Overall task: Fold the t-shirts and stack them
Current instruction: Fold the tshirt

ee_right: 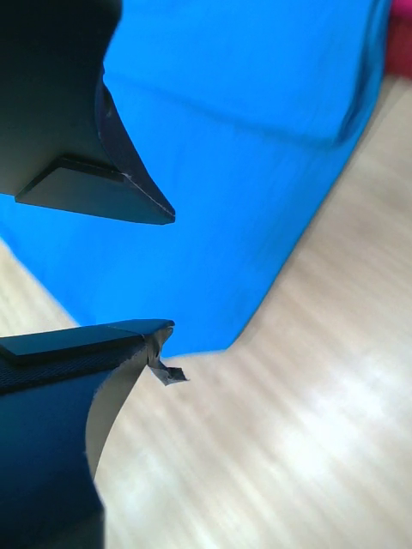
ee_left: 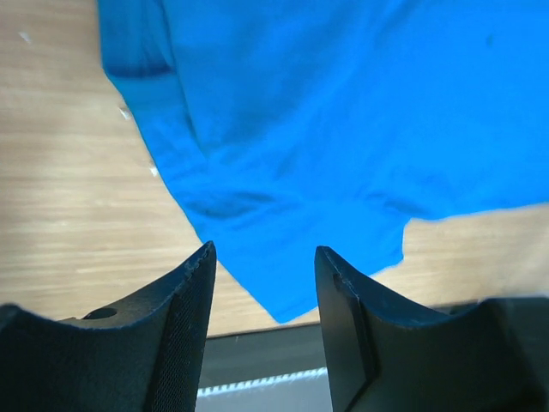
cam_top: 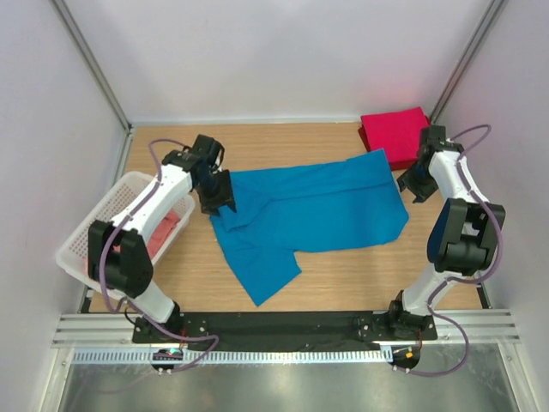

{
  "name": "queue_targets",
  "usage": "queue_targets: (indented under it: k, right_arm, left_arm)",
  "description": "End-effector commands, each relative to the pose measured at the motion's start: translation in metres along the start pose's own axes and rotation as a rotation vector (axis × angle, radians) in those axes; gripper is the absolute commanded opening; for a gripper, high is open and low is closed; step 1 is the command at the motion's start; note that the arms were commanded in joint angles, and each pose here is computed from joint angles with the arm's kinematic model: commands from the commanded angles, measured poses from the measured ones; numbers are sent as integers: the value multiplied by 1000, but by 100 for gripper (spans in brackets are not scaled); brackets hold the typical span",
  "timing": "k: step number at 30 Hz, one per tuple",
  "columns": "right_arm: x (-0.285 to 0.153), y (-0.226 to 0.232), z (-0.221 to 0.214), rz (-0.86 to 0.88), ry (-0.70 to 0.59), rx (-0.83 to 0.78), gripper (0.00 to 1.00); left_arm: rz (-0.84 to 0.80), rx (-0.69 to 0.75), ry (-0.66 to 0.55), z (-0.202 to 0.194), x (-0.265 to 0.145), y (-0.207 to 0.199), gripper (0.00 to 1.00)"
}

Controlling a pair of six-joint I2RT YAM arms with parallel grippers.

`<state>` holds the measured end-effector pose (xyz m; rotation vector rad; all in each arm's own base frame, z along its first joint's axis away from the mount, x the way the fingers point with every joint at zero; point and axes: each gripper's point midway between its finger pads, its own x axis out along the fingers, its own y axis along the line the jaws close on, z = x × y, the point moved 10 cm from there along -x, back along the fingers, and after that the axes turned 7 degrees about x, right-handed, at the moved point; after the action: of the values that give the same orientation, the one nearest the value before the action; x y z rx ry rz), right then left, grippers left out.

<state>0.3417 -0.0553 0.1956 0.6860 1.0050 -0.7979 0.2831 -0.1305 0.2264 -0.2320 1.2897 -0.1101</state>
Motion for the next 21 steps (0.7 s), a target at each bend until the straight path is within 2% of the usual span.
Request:
queue_targets:
  k: [1, 5, 9, 15, 18, 21]
  right_arm:
    - [-3, -23, -15, -108, 22, 4, 55]
    - [16, -32, -31, -111, 53, 12, 55]
    - [28, -40, -37, -153, 41, 10, 54]
    - [38, -51, -49, -193, 30, 29, 52]
    - [46, -53, -52, -194, 23, 30, 42]
    - [45, -53, -49, -208, 5, 24, 24]
  left_arm:
    - [-94, 62, 43, -33, -19, -8, 51]
    - [-185, 142, 67, -75, -16, -15, 52]
    - [-275, 131, 123, -110, 2, -14, 52]
    - [-234, 155, 179, -138, 18, -11, 51]
    - [-219, 160, 208, -148, 29, -9, 51]
    - [-195, 146, 220, -153, 41, -7, 51]
